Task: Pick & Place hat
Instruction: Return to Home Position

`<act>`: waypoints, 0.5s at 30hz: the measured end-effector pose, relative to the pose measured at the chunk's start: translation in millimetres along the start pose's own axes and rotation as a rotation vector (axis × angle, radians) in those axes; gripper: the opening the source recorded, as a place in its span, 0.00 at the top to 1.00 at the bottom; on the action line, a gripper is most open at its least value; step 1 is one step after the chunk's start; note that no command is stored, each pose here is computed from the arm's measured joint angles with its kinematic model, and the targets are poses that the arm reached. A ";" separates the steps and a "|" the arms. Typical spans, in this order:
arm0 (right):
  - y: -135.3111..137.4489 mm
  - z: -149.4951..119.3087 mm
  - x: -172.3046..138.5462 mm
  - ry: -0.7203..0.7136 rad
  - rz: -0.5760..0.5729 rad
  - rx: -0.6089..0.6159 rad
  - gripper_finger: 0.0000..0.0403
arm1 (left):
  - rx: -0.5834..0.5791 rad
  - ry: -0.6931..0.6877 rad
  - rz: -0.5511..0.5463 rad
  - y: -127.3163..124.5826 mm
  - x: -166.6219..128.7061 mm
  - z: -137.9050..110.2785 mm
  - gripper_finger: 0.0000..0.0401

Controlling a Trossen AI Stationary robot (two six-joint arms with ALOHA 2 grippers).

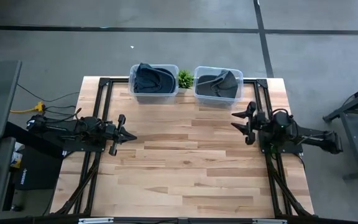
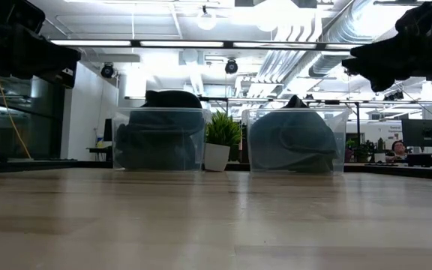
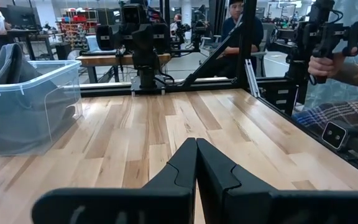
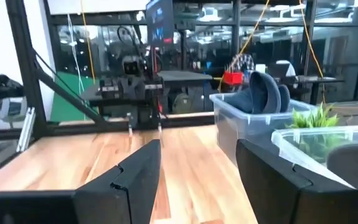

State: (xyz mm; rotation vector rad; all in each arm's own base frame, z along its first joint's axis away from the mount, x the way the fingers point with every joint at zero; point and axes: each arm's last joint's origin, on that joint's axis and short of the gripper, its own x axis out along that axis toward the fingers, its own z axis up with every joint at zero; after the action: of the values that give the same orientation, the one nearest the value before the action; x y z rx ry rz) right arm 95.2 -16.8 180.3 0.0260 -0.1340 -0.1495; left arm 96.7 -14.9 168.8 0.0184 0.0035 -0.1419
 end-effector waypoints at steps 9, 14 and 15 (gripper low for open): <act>5.5 -6.7 -0.3 0.066 -0.021 -0.003 0.49 | 0.000 0.000 0.000 0.0 0.0 0.0 1.00; 5.2 -9.9 -0.6 0.108 -0.036 -0.043 0.49 | 0.000 0.000 0.000 0.0 0.0 0.0 1.00; 5.6 -10.3 -0.6 0.113 -0.020 -0.068 0.49 | 0.000 0.000 0.000 0.0 0.0 -0.1 1.00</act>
State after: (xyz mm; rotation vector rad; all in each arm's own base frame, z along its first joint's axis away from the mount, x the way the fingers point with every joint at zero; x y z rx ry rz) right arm 96.8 -11.1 170.2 -0.0315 -0.0162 -0.1723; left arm 96.8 -14.9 168.7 0.0181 0.0037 -0.1418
